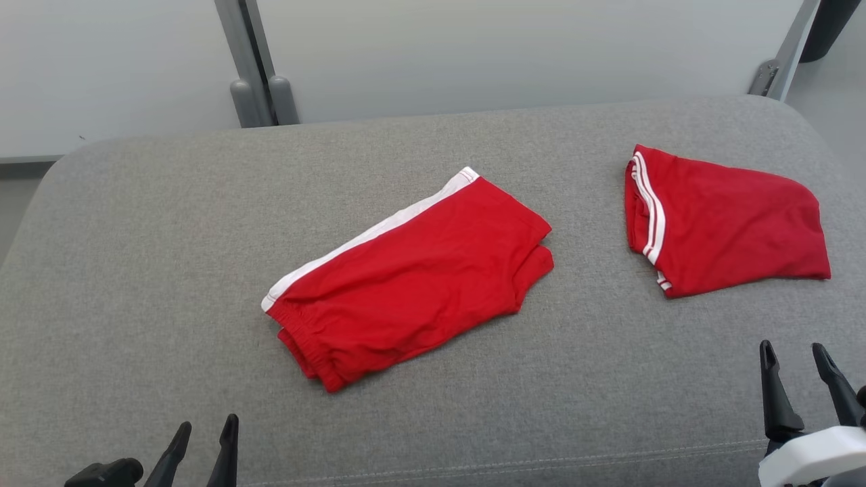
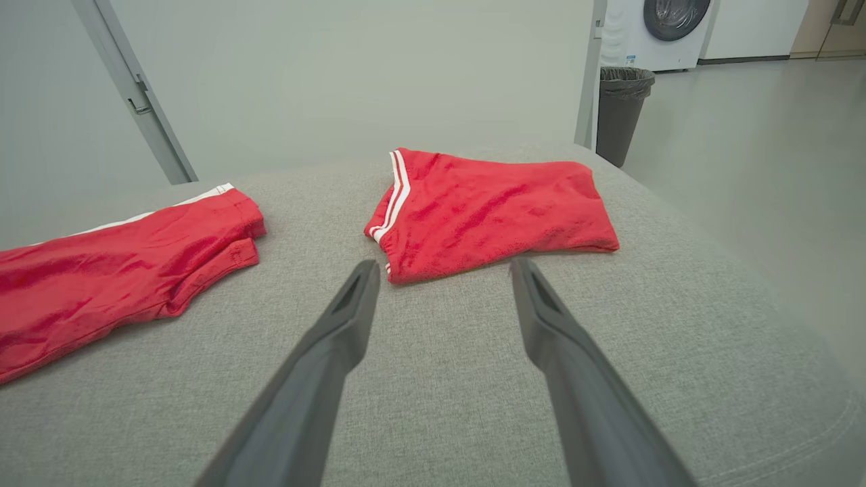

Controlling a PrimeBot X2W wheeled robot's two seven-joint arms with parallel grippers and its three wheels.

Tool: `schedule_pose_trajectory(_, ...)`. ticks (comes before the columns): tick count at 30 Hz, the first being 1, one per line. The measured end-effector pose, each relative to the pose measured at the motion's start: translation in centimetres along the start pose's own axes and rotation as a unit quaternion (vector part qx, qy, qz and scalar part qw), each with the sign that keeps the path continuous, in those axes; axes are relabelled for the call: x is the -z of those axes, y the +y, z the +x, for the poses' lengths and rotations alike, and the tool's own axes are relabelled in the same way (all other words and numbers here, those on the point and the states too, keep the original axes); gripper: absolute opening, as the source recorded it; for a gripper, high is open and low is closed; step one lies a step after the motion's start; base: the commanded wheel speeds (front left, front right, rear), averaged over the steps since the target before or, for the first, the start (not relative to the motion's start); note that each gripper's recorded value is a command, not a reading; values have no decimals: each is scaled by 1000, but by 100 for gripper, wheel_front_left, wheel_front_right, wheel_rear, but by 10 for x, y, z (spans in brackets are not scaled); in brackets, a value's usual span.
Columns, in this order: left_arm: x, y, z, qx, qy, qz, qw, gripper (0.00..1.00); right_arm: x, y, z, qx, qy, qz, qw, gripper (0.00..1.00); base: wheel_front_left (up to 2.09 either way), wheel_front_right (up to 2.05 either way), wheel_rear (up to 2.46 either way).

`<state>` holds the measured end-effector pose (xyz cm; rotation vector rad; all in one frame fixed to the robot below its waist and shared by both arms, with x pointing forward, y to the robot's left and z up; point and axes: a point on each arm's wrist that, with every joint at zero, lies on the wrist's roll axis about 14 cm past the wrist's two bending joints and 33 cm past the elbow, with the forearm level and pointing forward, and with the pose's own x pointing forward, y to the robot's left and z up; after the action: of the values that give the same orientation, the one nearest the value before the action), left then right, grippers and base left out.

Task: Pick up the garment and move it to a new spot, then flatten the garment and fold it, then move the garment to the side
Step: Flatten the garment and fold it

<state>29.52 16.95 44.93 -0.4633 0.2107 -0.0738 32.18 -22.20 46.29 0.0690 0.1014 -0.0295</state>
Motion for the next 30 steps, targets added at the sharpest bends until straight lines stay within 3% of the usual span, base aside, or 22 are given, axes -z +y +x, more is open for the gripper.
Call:
schedule_pose_trajectory(9,-12,-7,6,0,-28,-16,999,100,2,5,-18,10,-1,19,1000,100,0,0,0)
schedule_pose_trajectory(13,-2,-17,12,-2,-20,-97,995,100,1,6,-22,11,-4,18,1000,100,0,0,0)
schedule_pose_trajectory(20,13,-29,27,6,6,-159,987,100,2,6,-28,16,-1,14,1000,100,0,0,0)
schedule_pose_trajectory(26,22,-38,49,3,32,-248,968,100,3,0,-33,32,0,17,999,100,0,0,0)
schedule_pose_trajectory(30,33,-35,60,-6,62,-276,959,100,4,-4,-37,44,2,17,999,100,0,0,0)
